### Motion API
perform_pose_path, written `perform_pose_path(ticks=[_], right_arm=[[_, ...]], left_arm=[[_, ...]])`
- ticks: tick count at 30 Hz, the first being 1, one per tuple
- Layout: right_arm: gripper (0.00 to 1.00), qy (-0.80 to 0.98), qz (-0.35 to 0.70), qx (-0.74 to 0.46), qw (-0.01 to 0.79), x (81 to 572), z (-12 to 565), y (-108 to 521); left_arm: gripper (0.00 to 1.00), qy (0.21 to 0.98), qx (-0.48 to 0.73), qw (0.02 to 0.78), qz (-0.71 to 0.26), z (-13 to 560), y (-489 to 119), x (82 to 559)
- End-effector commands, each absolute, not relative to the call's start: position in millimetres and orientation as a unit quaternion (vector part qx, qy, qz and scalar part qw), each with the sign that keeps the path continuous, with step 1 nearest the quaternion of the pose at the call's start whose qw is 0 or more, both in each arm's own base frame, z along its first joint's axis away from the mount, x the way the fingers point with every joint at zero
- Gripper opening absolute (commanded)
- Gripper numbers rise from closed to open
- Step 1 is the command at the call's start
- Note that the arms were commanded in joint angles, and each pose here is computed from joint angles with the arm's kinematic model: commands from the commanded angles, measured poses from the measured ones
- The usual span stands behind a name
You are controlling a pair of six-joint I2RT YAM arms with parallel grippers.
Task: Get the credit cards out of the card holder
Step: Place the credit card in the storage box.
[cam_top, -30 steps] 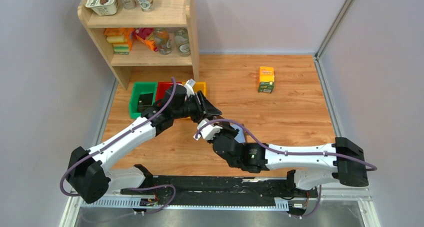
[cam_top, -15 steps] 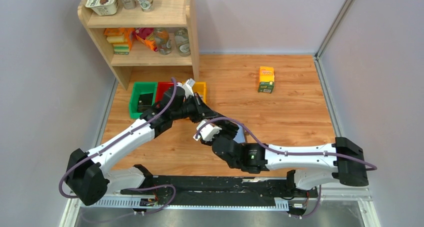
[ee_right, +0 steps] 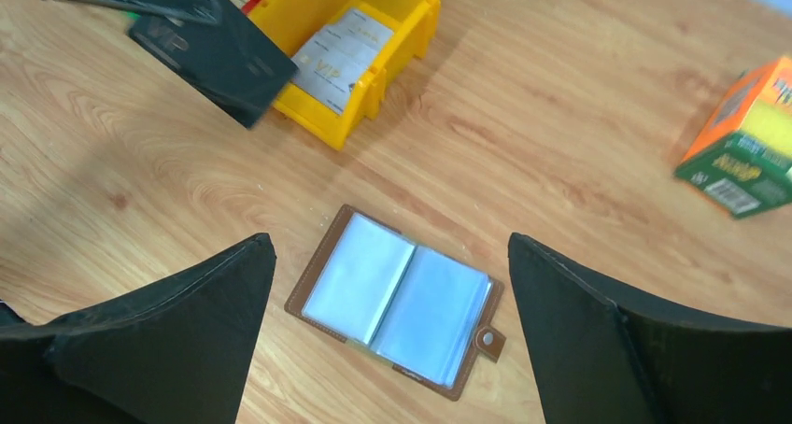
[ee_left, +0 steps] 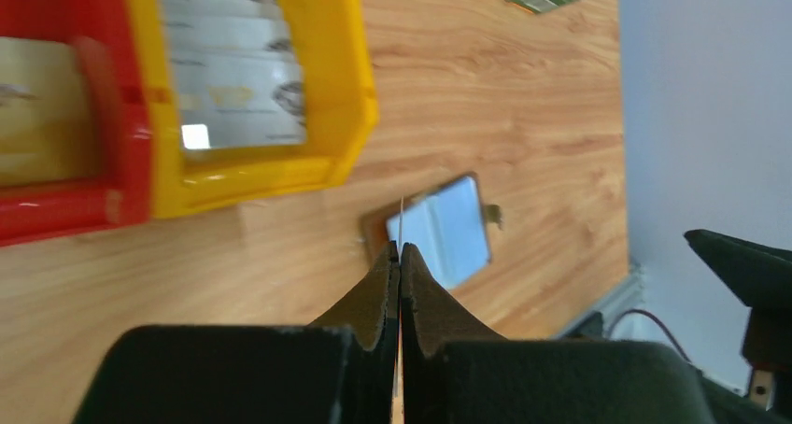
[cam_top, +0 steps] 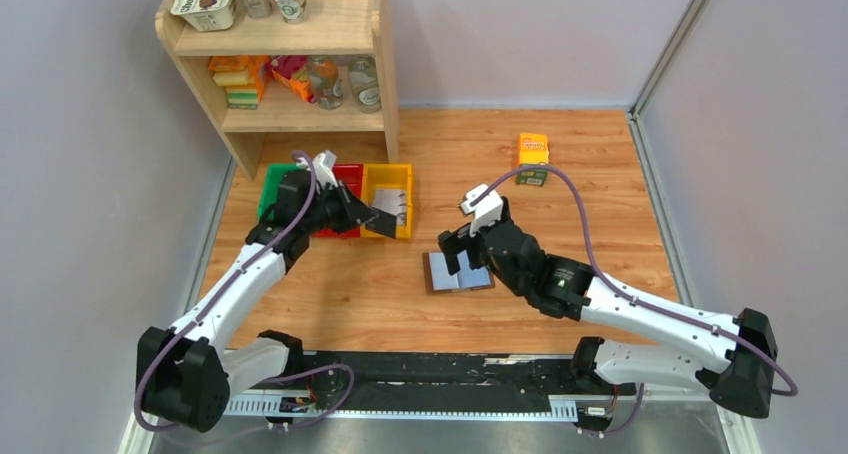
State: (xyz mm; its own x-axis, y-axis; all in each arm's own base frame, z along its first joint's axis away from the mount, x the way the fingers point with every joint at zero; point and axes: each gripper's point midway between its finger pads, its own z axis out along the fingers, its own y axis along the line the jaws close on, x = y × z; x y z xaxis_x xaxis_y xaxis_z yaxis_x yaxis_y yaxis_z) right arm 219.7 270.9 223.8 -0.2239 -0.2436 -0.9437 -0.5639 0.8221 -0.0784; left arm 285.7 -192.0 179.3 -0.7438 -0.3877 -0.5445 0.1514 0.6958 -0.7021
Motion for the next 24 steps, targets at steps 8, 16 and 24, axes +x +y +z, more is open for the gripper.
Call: perform_pose_path(ticks=[8, 16, 24], right_arm=[[1.00, 0.822, 0.241, -0.201, 0.475, 214.4, 189.2, 257.7], [1.00, 0.822, 0.245, -0.204, 0.472, 216.0, 186.4, 261.0], [1.00, 0.824, 0.249, -0.207, 0.465, 214.7, 179.9, 259.8]], left_arm=[[0.00, 0.895, -0.110, 0.404, -0.153, 185.6, -17.3, 335.1], [0.00, 0.899, -0.182, 0.391, -0.079, 171.0, 61.0, 364.2], [0.03, 0.908, -0.134, 0.372, -0.143, 139.4, 51.3, 402.1]])
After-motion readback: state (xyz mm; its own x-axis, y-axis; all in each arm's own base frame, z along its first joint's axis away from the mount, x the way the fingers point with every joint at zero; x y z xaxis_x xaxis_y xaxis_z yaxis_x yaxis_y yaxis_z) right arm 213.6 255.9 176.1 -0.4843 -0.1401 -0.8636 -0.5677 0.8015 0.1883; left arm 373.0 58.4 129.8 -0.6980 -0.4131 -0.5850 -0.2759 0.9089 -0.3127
